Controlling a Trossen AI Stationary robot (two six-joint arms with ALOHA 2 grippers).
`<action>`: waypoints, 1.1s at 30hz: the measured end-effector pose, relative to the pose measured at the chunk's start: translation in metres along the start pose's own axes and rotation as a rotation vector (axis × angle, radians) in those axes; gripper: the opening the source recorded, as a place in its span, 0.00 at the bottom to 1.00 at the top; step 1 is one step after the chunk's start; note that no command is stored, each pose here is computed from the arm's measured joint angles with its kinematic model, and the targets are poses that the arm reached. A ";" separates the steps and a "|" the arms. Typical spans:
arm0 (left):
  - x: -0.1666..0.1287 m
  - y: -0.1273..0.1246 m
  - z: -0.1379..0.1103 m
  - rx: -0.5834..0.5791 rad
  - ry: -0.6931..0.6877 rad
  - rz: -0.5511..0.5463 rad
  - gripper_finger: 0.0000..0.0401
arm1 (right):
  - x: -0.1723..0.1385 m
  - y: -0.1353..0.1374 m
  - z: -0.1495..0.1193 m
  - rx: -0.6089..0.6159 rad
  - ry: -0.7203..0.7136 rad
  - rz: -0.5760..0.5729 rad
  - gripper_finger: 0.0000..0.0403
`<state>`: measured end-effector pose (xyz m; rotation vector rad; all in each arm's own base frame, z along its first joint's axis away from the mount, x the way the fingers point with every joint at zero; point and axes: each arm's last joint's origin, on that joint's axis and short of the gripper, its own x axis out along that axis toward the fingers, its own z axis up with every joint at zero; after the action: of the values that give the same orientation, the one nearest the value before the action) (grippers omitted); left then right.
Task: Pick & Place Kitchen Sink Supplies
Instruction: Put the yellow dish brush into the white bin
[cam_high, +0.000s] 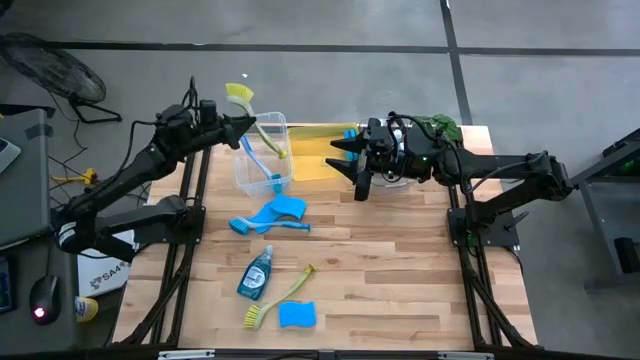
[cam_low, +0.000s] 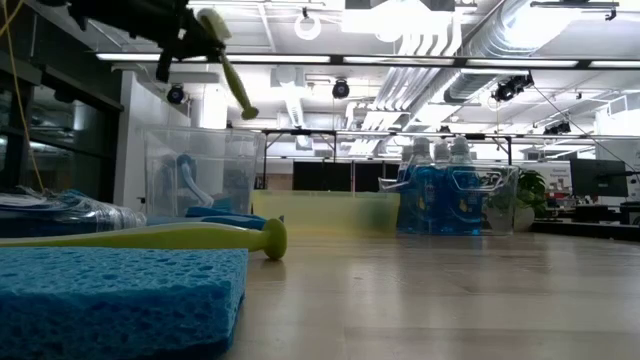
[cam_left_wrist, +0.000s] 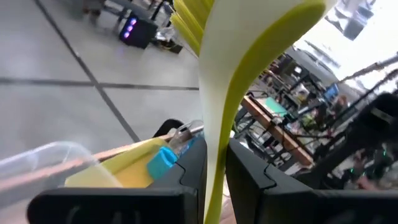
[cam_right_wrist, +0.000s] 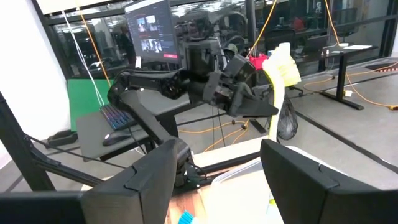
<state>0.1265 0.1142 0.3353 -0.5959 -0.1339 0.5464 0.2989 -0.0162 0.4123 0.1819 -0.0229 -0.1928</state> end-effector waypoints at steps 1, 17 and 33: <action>0.000 0.004 -0.001 -0.020 0.000 0.012 0.11 | 0.000 0.000 0.000 -0.001 0.004 -0.001 0.56; -0.008 0.043 -0.020 -0.356 0.041 0.374 0.11 | 0.000 -0.001 -0.004 0.014 0.040 -0.008 0.56; 0.003 0.057 -0.034 -0.528 0.125 0.508 0.11 | 0.000 -0.002 -0.004 0.012 0.033 -0.045 0.56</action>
<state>0.1124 0.1385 0.2748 -1.1919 -0.0027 0.9747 0.2989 -0.0172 0.4081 0.1975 0.0134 -0.2346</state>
